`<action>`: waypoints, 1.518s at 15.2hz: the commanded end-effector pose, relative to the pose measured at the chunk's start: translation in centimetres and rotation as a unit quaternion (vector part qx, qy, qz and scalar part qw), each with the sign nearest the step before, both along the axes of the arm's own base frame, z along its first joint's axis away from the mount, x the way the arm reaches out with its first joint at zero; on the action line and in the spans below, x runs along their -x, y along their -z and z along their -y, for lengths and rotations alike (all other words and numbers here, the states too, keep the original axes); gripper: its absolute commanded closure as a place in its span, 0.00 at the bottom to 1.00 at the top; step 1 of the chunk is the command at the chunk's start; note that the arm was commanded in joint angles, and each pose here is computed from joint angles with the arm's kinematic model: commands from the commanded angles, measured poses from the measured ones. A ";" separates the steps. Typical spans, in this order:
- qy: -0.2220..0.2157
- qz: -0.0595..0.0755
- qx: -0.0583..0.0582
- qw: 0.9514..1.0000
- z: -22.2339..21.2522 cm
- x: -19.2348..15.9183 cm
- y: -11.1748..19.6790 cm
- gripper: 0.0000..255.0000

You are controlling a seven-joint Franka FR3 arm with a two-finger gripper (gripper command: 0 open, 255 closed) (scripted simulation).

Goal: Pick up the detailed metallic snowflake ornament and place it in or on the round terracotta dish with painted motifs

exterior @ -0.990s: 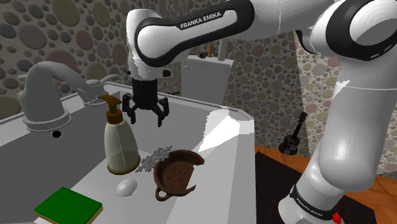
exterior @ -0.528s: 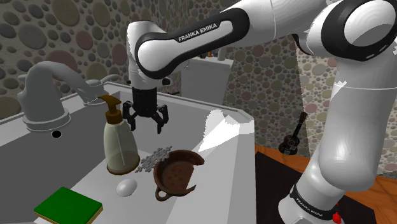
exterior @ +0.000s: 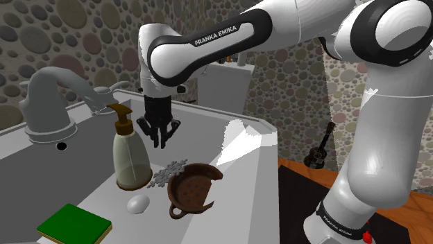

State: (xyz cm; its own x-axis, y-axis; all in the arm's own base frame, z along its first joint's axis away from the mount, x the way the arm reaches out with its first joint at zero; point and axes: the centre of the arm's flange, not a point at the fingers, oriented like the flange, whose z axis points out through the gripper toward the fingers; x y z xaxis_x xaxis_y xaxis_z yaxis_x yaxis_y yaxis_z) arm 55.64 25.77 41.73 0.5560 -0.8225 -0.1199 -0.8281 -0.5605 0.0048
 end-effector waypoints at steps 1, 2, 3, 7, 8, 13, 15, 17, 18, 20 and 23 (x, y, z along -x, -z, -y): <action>0.000 0.000 0.000 1.000 0.0 0.0 0.0 1.00; 0.000 0.000 0.000 1.000 0.0 0.0 0.0 1.00; 0.000 0.000 0.000 1.000 0.0 0.0 0.0 1.00; 0.000 0.000 0.000 1.000 0.0 0.0 0.0 1.00; 0.000 0.000 0.000 1.000 0.0 0.0 0.0 0.00; -0.036 -0.063 0.044 0.996 -5.4 2.9 2.5 0.00; -0.051 -0.088 0.062 0.993 -7.4 4.2 3.5 0.00; -0.064 -0.111 0.079 0.989 -9.2 5.6 4.5 0.00; -0.064 -0.111 0.079 0.989 -9.2 5.7 5.0 0.00; -0.064 -0.111 0.079 0.989 -9.1 6.0 6.0 0.00; -0.064 -0.111 0.079 0.989 -9.0 6.5 7.5 0.00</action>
State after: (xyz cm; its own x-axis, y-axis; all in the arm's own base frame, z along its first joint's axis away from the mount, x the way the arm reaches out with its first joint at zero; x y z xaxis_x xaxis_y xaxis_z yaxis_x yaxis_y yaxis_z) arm 48.82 35.32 42.16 0.6444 -0.7620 -0.0646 -0.7533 -0.6471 0.1179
